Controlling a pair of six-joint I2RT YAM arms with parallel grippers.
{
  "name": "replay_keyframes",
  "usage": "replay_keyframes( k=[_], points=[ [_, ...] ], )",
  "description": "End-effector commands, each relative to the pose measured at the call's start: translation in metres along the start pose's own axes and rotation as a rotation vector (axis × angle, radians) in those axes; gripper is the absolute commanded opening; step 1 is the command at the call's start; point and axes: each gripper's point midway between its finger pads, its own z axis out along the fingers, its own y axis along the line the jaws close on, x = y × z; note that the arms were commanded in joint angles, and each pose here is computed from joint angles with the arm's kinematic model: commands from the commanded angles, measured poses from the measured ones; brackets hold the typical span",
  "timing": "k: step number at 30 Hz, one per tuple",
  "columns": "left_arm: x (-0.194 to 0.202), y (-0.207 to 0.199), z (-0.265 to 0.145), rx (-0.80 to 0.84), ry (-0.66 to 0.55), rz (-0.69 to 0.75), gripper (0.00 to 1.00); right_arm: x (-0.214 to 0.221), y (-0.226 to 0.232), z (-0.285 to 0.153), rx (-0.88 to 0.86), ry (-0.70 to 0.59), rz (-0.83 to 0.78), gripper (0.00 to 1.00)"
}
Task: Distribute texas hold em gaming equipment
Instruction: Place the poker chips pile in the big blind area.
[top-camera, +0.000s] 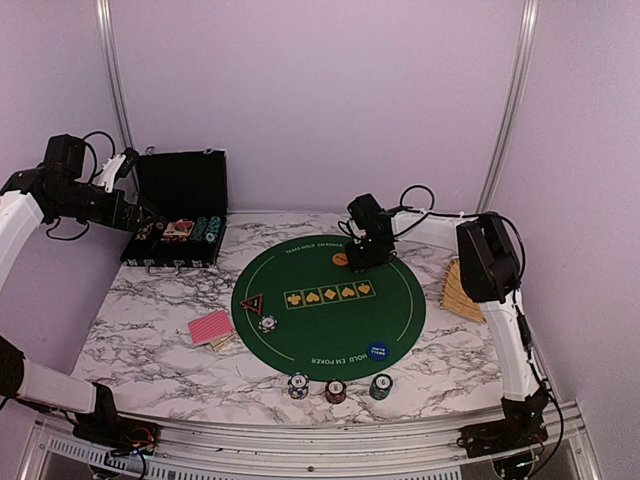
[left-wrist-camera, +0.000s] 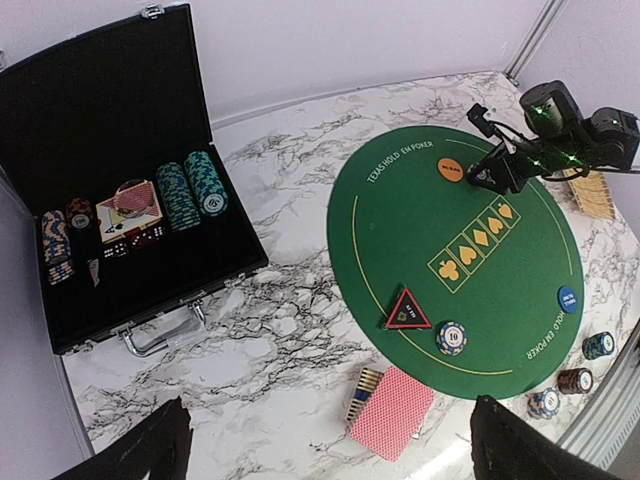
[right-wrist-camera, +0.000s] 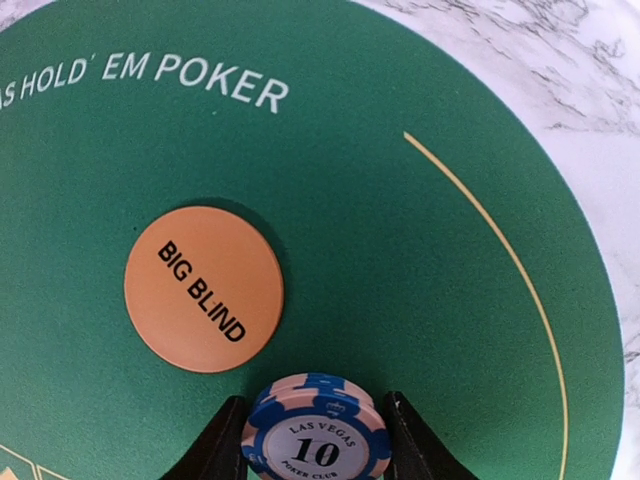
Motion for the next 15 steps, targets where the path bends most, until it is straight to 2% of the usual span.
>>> replay_keyframes(
  k=[1,3,5,11,15],
  points=[
    [-0.001,-0.004,-0.006,-0.003,-0.001,0.018,0.99,-0.011,0.002,-0.003,-0.011,-0.022,0.01,0.55],
    [-0.001,-0.004,-0.006,-0.003,-0.002,0.018,0.99,-0.014,0.0,-0.011,0.001,-0.032,0.008,0.67],
    [-0.002,-0.004,-0.007,-0.004,-0.005,0.018,0.99,-0.02,-0.001,-0.02,0.009,-0.048,0.007,0.72],
    [-0.003,-0.005,-0.01,-0.005,-0.01,0.02,0.99,-0.047,0.009,-0.07,0.018,-0.133,-0.02,0.76],
    [-0.003,-0.006,-0.011,-0.004,-0.013,0.021,0.99,-0.049,0.047,-0.115,0.005,-0.186,-0.103,0.78]
  ],
)
